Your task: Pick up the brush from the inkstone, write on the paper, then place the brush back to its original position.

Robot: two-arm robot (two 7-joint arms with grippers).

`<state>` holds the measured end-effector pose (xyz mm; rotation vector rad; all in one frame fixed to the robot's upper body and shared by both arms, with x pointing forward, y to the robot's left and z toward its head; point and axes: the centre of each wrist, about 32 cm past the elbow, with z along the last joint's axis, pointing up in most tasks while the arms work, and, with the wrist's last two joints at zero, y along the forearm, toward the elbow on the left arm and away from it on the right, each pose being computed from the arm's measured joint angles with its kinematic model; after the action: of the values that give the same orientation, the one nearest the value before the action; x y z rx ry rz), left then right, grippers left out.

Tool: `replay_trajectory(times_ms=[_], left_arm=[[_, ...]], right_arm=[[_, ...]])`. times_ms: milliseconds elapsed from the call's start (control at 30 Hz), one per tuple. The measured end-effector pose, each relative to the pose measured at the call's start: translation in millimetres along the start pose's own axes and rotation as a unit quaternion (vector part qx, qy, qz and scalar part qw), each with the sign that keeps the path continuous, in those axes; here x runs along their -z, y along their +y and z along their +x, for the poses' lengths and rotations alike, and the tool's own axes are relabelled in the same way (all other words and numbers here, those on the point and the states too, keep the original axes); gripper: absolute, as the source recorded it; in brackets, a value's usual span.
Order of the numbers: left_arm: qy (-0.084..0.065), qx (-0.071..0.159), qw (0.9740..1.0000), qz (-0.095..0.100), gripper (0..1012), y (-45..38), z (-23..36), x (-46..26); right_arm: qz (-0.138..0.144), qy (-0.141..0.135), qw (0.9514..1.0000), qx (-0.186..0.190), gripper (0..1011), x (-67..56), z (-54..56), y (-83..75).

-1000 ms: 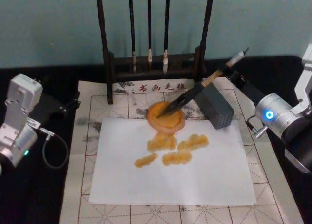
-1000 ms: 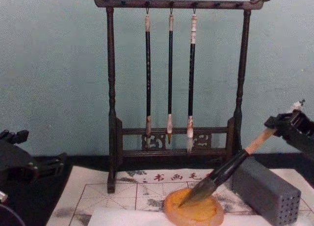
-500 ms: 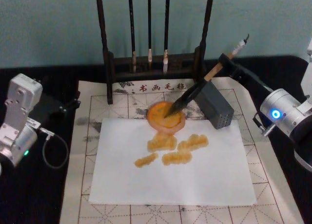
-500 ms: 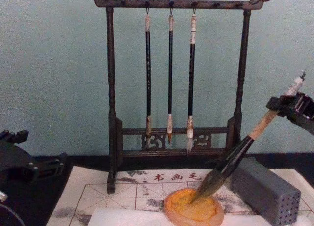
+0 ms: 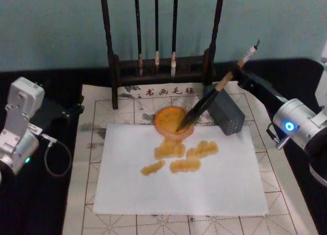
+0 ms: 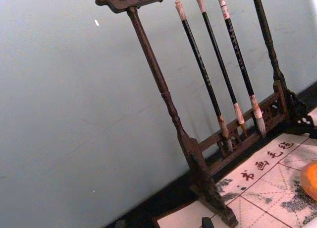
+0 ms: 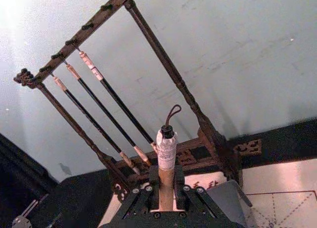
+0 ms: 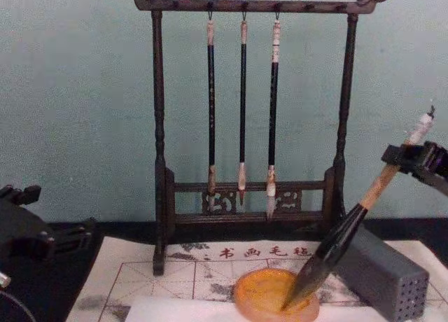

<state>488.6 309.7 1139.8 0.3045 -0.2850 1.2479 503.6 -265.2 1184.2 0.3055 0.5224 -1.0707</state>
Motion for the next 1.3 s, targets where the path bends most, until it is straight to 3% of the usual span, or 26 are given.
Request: replay_trajectory(times_ms=[1300], left_arm=[[0.000, 0.000, 1.0000, 0.000, 1001, 0.0, 0.0, 0.0]], right_arm=[[0.012, -0.005, 0.9996, 0.025, 200, 0.2, 3.4, -17.4]])
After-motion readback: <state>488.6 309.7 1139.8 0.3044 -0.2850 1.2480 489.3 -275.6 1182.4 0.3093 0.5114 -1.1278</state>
